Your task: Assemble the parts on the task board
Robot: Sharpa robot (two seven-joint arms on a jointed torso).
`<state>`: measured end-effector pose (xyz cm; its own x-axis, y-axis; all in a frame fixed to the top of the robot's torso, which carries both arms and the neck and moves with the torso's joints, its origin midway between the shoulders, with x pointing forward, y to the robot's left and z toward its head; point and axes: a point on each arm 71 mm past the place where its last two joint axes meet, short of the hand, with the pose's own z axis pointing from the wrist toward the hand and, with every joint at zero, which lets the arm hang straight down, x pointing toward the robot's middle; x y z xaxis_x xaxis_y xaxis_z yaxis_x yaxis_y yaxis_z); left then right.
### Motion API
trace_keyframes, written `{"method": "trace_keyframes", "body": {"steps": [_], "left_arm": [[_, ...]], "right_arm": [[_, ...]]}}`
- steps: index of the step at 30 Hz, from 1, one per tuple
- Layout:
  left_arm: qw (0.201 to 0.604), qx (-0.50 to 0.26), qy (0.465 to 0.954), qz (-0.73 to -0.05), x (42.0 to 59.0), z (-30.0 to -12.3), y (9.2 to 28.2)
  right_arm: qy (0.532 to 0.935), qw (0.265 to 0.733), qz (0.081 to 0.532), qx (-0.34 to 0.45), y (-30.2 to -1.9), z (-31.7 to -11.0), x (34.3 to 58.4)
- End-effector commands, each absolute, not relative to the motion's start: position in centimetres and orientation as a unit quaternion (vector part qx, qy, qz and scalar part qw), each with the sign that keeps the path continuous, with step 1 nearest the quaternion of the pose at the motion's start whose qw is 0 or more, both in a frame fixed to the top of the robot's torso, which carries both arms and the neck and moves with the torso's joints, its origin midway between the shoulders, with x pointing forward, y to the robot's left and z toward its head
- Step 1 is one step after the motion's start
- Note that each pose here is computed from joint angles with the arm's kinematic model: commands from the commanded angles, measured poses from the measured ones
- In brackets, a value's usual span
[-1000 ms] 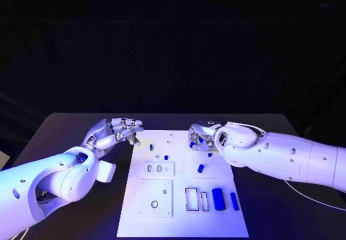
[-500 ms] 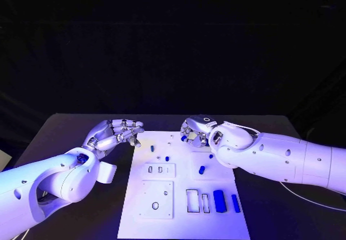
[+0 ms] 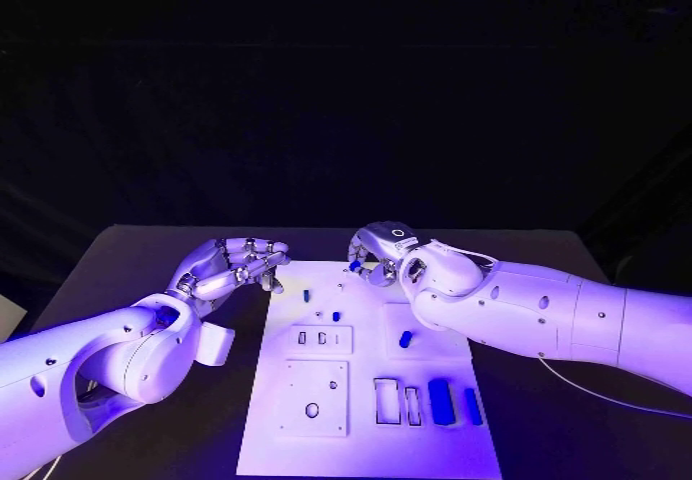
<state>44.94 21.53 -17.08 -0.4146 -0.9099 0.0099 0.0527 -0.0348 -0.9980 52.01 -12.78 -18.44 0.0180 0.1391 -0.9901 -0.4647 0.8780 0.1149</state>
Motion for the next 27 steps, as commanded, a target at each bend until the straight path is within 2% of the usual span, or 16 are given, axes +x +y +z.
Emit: {"method": "trace_keyframes", "body": {"steps": [1, 13, 27], "left_arm": [[0.383, -0.368, 0.574, -0.623, 44.9, -16.9, 21.2], [0.383, -0.368, 0.574, -0.623, 44.9, -16.9, 21.1], [0.382, -0.367, 0.574, -0.624, 44.9, -16.8, 21.1]], "right_arm": [[0.663, 0.709, 0.205, -0.127, -12.5, -18.6, 52.3], [0.68, 0.692, 0.203, -0.134, -11.5, -19.8, 52.6], [0.685, 0.691, 0.187, -0.135, -11.3, -20.2, 53.2]]}}
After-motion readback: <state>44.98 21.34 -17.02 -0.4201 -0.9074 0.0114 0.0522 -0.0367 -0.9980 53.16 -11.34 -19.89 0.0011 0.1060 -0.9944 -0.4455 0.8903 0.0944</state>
